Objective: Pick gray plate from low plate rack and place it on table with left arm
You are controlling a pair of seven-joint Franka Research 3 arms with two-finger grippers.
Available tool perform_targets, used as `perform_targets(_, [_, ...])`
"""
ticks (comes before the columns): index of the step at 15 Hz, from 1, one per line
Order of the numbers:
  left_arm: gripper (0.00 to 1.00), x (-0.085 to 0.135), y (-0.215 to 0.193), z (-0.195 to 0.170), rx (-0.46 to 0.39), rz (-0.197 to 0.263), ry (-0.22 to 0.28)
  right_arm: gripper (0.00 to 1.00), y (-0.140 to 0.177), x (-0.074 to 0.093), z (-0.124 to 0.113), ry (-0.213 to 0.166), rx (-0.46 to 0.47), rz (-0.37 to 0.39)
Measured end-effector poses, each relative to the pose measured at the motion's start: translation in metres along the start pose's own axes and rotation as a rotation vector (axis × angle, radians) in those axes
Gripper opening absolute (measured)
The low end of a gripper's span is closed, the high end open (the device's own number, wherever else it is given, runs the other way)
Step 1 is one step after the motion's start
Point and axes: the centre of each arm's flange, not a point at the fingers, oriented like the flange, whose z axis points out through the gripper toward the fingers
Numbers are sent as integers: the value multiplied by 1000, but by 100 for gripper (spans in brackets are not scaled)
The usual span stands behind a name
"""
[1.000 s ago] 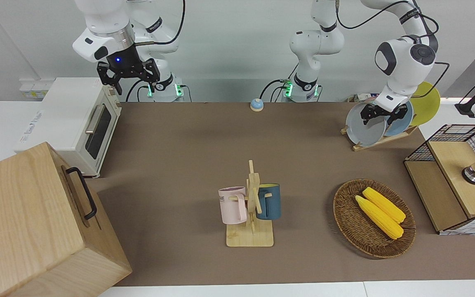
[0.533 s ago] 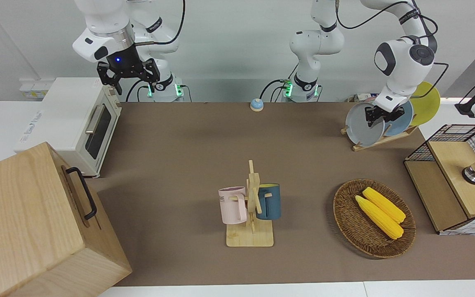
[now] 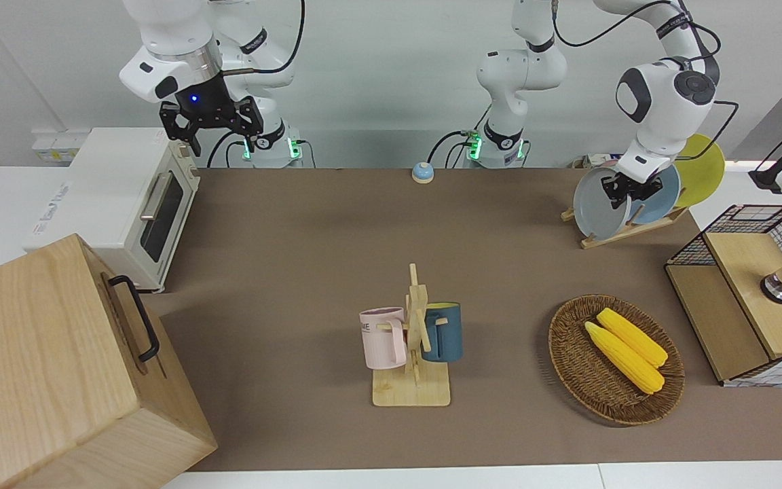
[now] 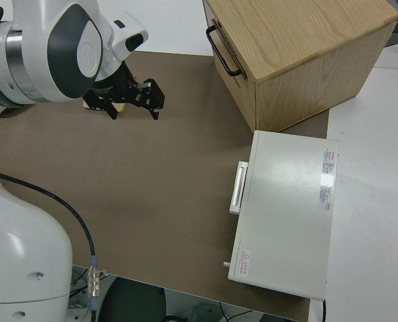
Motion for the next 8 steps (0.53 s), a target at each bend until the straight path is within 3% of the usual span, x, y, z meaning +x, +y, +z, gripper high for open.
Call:
perform_targets(3, [10, 1, 0, -9, -1, -6, -11, 99, 0, 0, 0, 0, 0, 0])
perform_targets(8, [10, 6, 2, -55, 10, 1, -24, 99, 0, 0, 0, 0, 0, 0])
